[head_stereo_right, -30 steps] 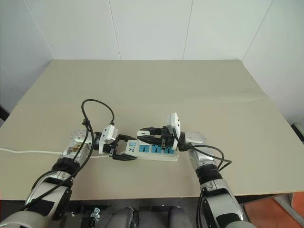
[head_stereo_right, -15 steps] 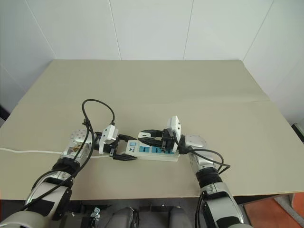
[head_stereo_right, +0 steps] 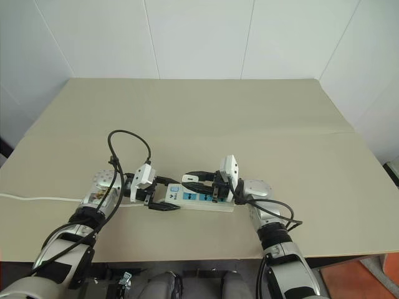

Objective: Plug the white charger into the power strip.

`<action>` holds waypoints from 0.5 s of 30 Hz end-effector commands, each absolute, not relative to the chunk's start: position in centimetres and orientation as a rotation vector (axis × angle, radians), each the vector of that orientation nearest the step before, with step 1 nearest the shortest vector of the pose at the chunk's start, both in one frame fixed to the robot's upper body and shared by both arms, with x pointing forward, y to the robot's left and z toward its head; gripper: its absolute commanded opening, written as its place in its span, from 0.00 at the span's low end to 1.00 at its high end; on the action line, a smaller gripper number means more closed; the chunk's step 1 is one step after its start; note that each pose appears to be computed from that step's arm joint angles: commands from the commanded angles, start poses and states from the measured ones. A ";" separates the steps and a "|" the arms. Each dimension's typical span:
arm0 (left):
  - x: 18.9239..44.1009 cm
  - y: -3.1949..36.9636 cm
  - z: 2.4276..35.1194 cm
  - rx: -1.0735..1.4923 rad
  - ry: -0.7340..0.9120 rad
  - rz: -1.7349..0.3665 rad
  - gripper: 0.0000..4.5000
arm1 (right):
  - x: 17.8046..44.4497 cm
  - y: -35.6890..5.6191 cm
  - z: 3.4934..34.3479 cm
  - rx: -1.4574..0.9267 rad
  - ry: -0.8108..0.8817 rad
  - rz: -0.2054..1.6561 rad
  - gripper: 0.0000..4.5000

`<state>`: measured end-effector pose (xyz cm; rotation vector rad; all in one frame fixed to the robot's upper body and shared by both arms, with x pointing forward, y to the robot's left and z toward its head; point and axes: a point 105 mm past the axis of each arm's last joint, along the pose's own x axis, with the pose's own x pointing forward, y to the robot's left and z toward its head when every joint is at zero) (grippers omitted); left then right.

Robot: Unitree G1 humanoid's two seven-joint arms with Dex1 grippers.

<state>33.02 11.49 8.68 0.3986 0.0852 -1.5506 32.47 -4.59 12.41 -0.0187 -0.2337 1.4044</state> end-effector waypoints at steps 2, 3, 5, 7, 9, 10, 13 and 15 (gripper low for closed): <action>32.8 12.2 8.0 0.429 0.134 -1.545 0.73 | 32.1 -4.9 9.8 -0.071 -0.136 1.426 0.25; 32.8 12.3 8.0 0.429 0.134 -1.546 0.73 | 32.1 -4.8 9.6 -0.070 -0.123 1.426 0.25; 32.8 12.3 8.0 0.430 0.135 -1.546 0.73 | 32.1 -4.7 8.9 -0.092 -0.099 1.433 0.25; 32.8 12.3 8.0 0.432 0.135 -1.546 0.73 | 32.1 -4.5 8.3 -0.102 -0.082 1.438 0.25; 32.8 12.4 8.0 0.435 0.137 -1.546 0.73 | 32.0 -4.5 7.9 -0.115 -0.070 1.441 0.25; 32.8 12.4 8.0 0.436 0.137 -1.546 0.73 | 32.0 -4.5 7.7 -0.121 -0.063 1.441 0.25; 32.7 12.4 8.0 0.435 0.137 -1.546 0.73 | 32.0 -4.6 7.2 -0.135 -0.048 1.440 0.25; 32.7 12.4 7.9 0.436 0.139 -1.546 0.73 | 32.0 -4.7 7.1 -0.133 -0.045 1.438 0.25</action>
